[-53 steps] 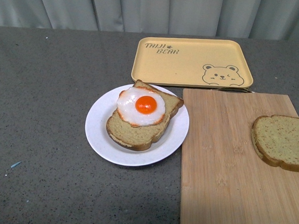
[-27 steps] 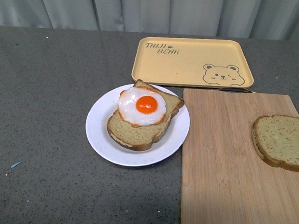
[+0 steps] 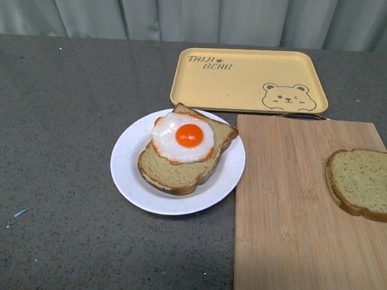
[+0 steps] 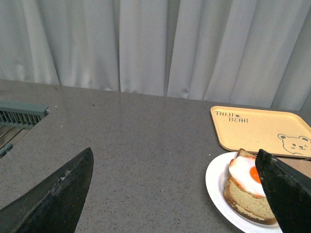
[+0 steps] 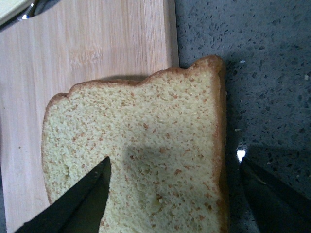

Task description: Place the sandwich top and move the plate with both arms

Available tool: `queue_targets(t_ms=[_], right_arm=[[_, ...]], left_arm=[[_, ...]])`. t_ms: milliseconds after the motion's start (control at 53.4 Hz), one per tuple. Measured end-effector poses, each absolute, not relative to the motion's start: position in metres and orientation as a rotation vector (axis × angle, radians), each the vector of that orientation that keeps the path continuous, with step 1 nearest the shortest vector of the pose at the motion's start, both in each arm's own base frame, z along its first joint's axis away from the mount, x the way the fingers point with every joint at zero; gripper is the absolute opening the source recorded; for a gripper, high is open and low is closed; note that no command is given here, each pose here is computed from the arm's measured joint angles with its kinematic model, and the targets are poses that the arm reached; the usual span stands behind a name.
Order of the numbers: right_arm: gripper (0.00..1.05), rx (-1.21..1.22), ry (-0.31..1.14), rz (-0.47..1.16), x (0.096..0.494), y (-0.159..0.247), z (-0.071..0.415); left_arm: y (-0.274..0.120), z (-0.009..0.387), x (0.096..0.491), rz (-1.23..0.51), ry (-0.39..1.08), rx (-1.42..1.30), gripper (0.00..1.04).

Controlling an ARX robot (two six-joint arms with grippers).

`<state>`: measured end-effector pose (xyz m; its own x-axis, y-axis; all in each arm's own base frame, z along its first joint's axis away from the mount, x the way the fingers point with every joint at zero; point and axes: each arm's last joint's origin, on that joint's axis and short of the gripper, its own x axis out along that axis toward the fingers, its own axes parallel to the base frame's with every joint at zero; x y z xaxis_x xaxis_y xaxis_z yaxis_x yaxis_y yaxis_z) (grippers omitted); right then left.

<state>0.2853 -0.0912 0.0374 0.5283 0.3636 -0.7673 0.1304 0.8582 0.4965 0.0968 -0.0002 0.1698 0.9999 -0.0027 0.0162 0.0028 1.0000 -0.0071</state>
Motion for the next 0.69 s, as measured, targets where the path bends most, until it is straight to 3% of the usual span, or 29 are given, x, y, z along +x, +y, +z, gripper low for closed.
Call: queue_targets(t_ms=[244, 319, 469, 693], right_arm=[[0.18, 0.550, 1.045, 0.131, 0.287, -0.092, 0.037], [0.07, 0.535, 1.040, 0.136, 0.286, -0.091, 0.044], [0.03, 0.536, 0.991, 0.199, 0.284, -0.085, 0.065], [0.03, 0.555, 0.810, 0.446, 0.291, -0.059, 0.118]], left_arm=[[0.000, 0.170, 0.097, -0.003, -0.016, -0.007, 0.98], [0.000, 0.170, 0.097, -0.002, -0.016, -0.007, 0.98], [0.000, 0.170, 0.097, -0.003, -0.016, -0.007, 0.98], [0.000, 0.170, 0.097, -0.002, -0.016, -0.007, 0.98]])
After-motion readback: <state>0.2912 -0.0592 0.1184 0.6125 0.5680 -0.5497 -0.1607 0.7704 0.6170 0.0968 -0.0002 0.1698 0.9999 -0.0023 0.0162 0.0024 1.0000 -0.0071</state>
